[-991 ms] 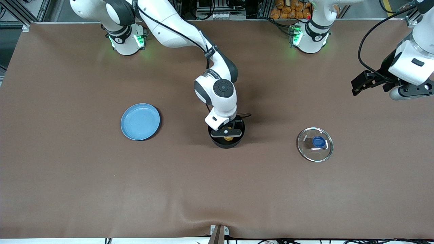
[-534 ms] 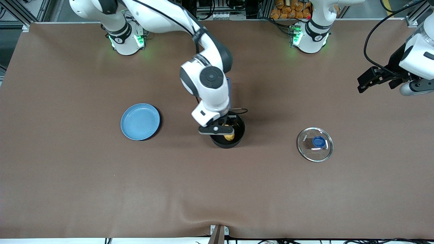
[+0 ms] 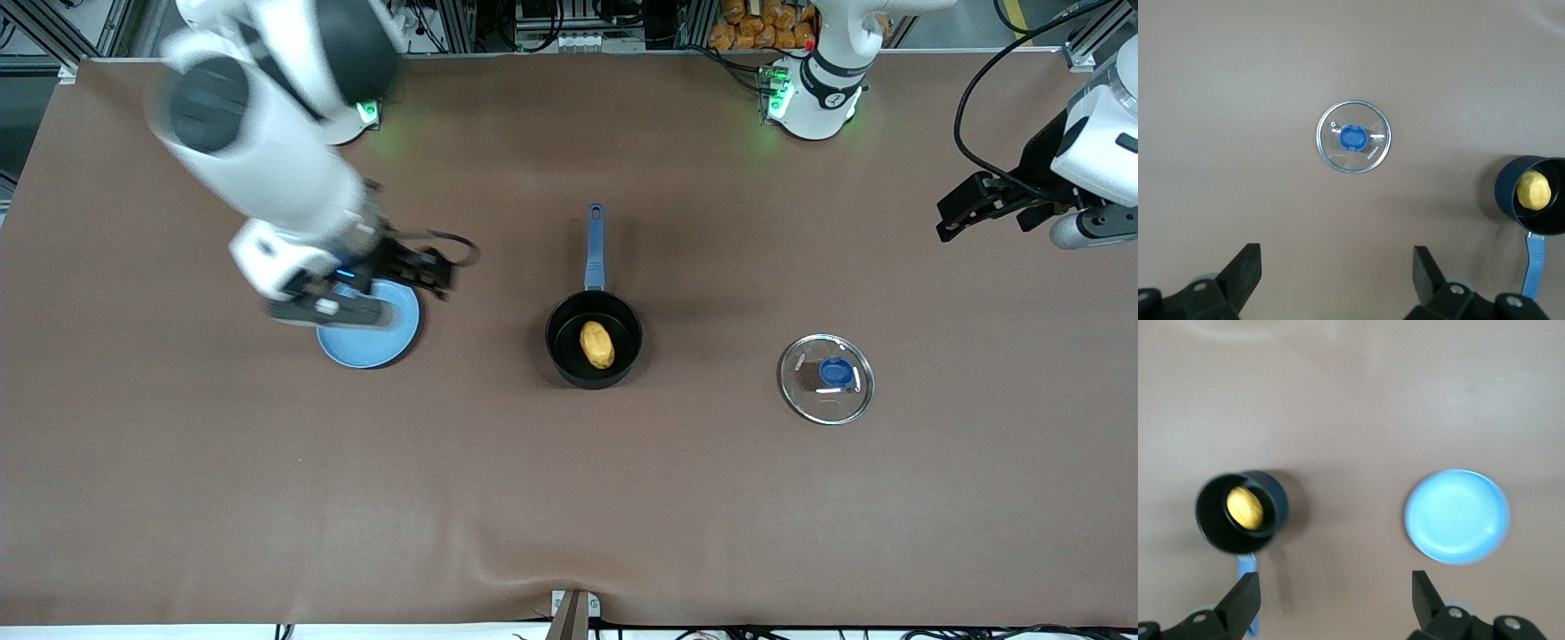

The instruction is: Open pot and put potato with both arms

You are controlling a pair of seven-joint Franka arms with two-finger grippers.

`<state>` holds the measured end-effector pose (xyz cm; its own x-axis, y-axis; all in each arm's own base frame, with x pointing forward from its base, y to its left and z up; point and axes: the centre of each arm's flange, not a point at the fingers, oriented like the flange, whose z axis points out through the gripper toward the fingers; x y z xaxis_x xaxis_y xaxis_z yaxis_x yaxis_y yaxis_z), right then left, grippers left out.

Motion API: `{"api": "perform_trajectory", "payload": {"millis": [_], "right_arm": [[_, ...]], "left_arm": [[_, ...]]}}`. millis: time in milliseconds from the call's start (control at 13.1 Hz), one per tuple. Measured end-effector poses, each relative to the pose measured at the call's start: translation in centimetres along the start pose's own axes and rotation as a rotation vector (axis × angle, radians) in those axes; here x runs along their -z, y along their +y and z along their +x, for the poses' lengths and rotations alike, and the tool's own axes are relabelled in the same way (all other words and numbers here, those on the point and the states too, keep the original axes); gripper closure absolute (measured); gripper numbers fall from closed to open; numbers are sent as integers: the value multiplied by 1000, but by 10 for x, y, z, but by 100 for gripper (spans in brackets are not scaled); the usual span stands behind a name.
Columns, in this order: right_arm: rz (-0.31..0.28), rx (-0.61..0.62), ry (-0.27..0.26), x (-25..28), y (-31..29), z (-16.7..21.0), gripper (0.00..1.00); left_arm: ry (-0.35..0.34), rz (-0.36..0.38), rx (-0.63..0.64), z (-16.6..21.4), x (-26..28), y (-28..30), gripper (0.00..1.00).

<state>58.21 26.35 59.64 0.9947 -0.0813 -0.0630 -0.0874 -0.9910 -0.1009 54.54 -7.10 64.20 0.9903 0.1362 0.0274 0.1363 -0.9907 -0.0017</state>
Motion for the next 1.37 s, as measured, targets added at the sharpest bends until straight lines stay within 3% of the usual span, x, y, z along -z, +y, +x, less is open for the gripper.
{"api": "perform_trajectory", "payload": {"millis": [229, 839, 1372], "right_arm": [[-14, 50, -27, 40, 69, -10, 0], [-128, 174, 58, 66, 233, 5, 0], [-137, 153, 51, 67, 290, -1, 0]], "left_arm": [[-5, -14, 3, 0, -1, 0, 0], [-14, -63, 0, 0, -2, 7, 0], [-21, -63, -10, 6, -13, 15, 0]]}}
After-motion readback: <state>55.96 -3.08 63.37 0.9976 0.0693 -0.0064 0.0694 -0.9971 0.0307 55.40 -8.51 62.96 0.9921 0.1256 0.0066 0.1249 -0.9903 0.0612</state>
